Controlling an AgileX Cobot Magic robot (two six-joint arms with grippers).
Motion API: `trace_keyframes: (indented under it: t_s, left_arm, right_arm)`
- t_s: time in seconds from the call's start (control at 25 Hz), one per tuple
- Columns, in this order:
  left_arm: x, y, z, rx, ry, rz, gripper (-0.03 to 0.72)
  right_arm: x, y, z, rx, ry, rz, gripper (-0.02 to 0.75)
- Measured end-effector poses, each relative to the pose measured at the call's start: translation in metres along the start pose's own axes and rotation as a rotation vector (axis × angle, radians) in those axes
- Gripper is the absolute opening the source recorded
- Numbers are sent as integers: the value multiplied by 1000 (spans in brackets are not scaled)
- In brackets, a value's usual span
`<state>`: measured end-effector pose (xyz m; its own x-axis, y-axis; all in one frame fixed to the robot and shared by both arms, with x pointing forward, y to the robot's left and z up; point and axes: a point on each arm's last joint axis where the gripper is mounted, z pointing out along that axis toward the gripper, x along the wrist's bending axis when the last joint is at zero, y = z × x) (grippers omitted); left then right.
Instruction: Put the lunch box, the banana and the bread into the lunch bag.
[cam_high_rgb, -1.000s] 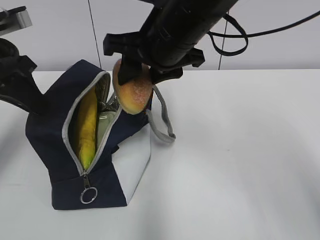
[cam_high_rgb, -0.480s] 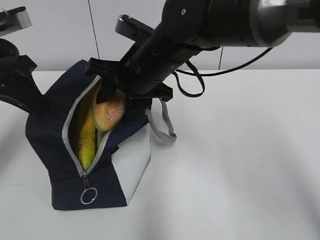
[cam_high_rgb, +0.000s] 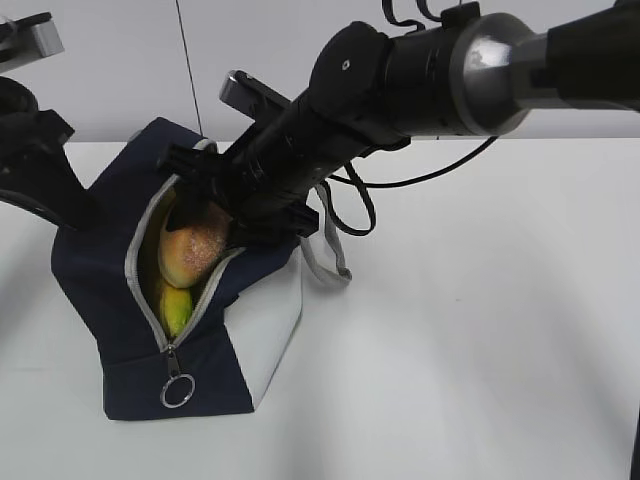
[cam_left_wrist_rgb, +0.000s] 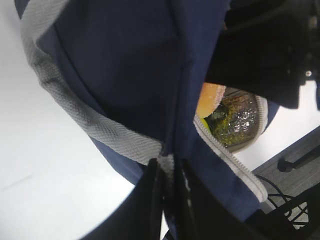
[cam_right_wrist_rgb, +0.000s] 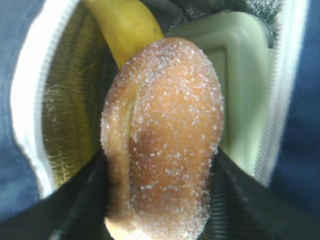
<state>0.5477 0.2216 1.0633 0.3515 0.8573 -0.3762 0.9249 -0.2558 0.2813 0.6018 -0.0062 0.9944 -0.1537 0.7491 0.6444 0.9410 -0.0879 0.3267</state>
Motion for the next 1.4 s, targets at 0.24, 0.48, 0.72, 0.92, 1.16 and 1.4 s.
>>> trace_keyframes:
  t_s: [0.24,0.48,0.72,0.92,1.16,1.4]
  left_arm:
    - [0,0,0,0,0,0,25]
    - [0,0,0,2,3,1,26]
    - [0,-1,0,7,3,2,27]
    - [0,-1,0,7,3,2,28]
    - [0,-1,0,8,3,2,29]
    - [0,-1,0,8,3,2,29]
  right_arm:
    - [-1,0,2,-1,2,-21,652]
    - [11,6,-8,34,-12,-126,659]
    - [20,15,-23,66,-91,-223,659]
    - [27,22,-36,84,-162,-274,658]
    - [31,32,-61,107,-318,-334,637]
    - [12,47,-73,96,-411,-298,577]
